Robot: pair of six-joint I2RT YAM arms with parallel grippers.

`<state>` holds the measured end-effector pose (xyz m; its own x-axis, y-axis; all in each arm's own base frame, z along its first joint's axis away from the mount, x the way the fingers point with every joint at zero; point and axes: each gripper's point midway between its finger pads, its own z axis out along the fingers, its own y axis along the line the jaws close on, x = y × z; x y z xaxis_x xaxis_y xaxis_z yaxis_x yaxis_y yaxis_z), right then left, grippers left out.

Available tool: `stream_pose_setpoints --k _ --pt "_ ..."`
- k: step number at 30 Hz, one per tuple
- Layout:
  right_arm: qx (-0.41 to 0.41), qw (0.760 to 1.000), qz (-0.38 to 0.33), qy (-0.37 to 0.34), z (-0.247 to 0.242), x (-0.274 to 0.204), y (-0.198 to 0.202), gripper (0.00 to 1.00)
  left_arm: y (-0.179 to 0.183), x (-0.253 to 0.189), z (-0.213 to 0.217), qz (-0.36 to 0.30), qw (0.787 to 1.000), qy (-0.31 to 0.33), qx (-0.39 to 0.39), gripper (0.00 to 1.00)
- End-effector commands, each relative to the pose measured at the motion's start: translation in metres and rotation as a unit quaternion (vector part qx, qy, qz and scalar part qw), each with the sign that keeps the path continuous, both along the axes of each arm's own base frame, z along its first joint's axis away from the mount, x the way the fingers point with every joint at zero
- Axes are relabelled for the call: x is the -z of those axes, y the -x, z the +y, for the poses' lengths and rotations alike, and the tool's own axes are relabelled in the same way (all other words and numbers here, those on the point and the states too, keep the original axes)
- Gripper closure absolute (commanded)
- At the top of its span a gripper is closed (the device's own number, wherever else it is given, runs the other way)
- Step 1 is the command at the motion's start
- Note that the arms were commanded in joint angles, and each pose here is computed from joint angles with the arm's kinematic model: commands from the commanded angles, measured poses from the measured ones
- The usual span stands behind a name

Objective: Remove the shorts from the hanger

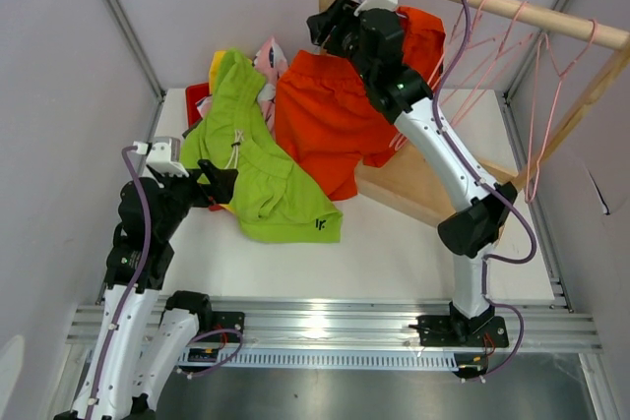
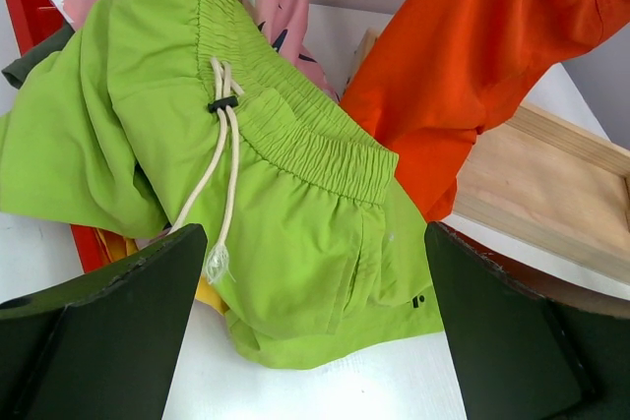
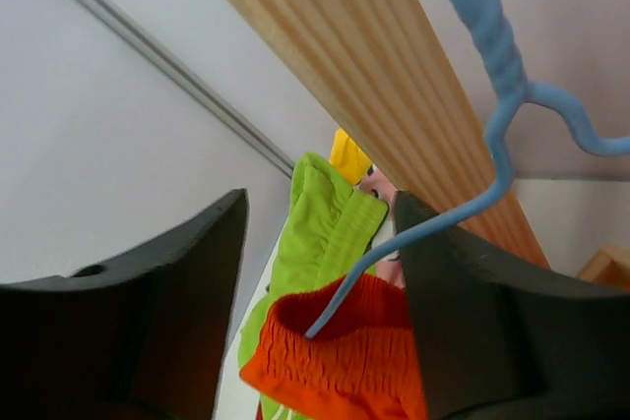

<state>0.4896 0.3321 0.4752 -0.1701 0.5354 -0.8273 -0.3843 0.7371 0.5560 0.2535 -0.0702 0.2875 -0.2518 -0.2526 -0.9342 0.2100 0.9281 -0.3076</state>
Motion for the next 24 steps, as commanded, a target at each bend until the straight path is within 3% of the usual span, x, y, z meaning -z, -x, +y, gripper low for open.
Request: stream_pose_setpoints --k 1,5,6,7,14,17,20,24 --pt "0.022 0.998 -0.047 -0.030 -0.008 -0.034 -0.003 0.45 -0.001 -0.012 -0.007 -0.022 1.000 0.009 0.016 0.01" --pt "0.014 0.998 -0.059 -0.033 -0.007 -0.038 0.005 0.82 -0.002 -0.009 -0.008 -0.019 1.000 0.011 0.017 0.01" --pt "0.015 0.997 -0.062 -0.034 -0.009 -0.041 0.008 0.98 -0.002 -0.010 -0.008 -0.020 1.000 0.011 0.016 0.01" --pt "0.015 0.997 -0.065 -0.033 -0.011 -0.044 0.012 1.00 -0.001 -0.010 -0.008 -0.020 1.000 0.011 0.017 0.01" --pt "0.038 0.993 -0.103 -0.037 -0.053 -0.093 0.056 1.00 0.002 -0.023 -0.008 -0.042 0.999 0.010 0.020 0.01" --pt "0.043 0.990 -0.126 -0.052 -0.073 -0.122 0.081 1.00 0.008 -0.048 -0.025 -0.077 0.995 0.021 0.066 0.01" --pt "0.037 0.988 -0.135 -0.070 -0.086 -0.140 0.102 1.00 0.020 -0.083 -0.058 -0.130 0.978 0.033 0.159 0.01" --pt "0.028 0.986 -0.136 -0.092 -0.098 -0.152 0.125 1.00 0.042 -0.119 -0.108 -0.185 0.940 0.037 0.286 0.01"
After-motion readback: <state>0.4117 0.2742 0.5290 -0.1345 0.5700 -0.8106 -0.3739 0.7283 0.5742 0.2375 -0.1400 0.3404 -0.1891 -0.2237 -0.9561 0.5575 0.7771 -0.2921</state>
